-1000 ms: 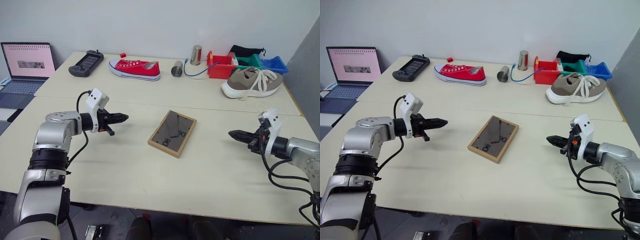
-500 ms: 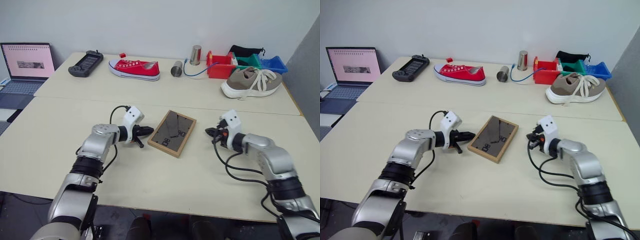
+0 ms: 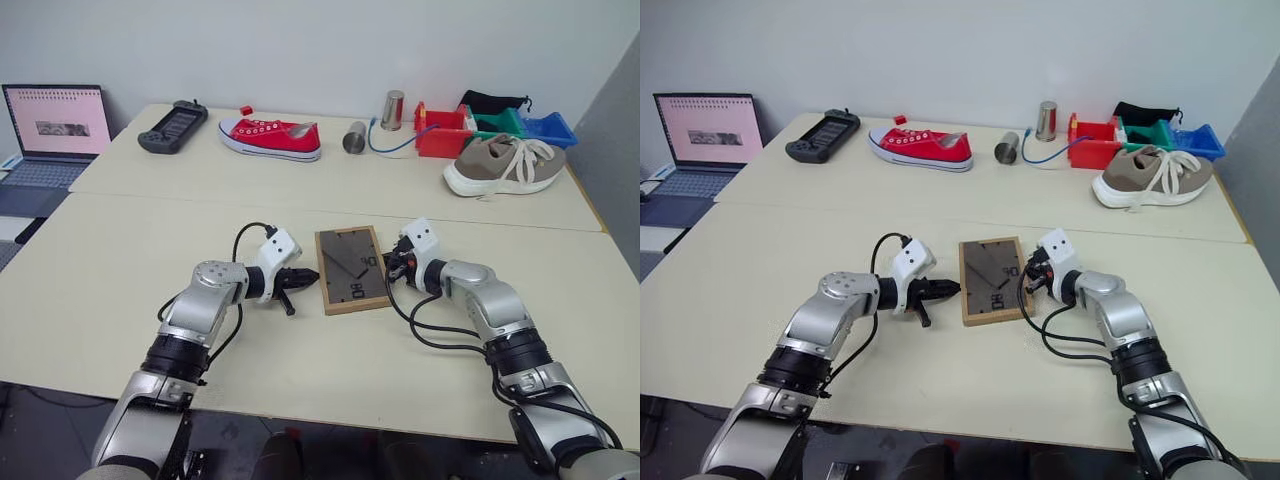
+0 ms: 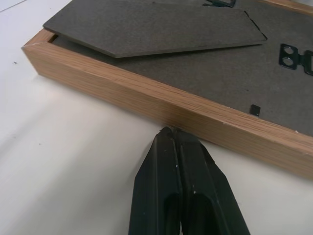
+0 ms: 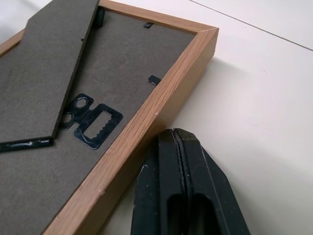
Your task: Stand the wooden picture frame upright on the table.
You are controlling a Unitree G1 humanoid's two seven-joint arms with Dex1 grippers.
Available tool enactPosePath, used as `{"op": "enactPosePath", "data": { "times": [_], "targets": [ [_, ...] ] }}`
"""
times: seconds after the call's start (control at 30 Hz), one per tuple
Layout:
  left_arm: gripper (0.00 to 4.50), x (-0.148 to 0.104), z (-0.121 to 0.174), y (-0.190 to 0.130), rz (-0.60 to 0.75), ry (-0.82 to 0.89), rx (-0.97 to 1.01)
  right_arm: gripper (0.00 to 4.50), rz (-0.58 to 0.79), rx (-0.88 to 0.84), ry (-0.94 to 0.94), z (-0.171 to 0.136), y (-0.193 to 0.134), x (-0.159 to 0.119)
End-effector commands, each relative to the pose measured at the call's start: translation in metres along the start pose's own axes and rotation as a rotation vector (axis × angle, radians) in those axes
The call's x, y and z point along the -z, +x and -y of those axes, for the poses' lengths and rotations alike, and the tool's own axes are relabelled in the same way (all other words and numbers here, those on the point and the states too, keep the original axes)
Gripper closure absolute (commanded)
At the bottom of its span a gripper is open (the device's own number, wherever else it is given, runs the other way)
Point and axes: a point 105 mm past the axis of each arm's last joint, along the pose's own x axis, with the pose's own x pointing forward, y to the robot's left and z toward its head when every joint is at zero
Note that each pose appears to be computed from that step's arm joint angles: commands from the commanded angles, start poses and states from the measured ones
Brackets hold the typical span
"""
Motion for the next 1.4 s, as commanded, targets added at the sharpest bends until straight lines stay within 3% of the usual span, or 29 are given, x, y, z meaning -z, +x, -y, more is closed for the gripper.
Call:
{"op": "enactPosePath", "data": {
  "times": [0.03, 0.17, 0.3, 0.57, 1.0, 1.23, 1.4],
  "targets": [
    [4.49, 0.000, -0.015, -0.011, -0.004, 0.005, -0.082, 4.50, 0.036, -0.016, -0.048, 0.000, -0.007, -0.011],
    [4.49, -0.004, -0.023, -0.012, 0.000, 0.011, -0.115, 4.50, 0.005, -0.030, -0.088, 0.002, -0.020, -0.006],
    [4.49, -0.008, -0.028, -0.010, 0.010, 0.018, -0.128, 4.50, 0.002, -0.142, -0.112, -0.021, -0.025, -0.007],
    [4.49, -0.012, -0.026, -0.009, 0.008, 0.028, -0.100, 4.50, 0.035, -0.226, -0.100, -0.051, -0.011, -0.019],
    [4.49, 0.012, -0.016, -0.042, -0.096, 0.040, -0.041, 4.50, 0.025, -0.379, -0.131, -0.083, -0.016, -0.022],
    [4.49, 0.012, -0.013, -0.042, -0.104, 0.047, -0.027, 4.50, 0.007, -0.379, -0.137, -0.082, -0.019, -0.018],
    [4.49, 0.017, -0.027, -0.056, -0.131, 0.038, -0.077, 4.50, -0.040, -0.310, -0.172, -0.060, -0.027, -0.007]
  ]
}}
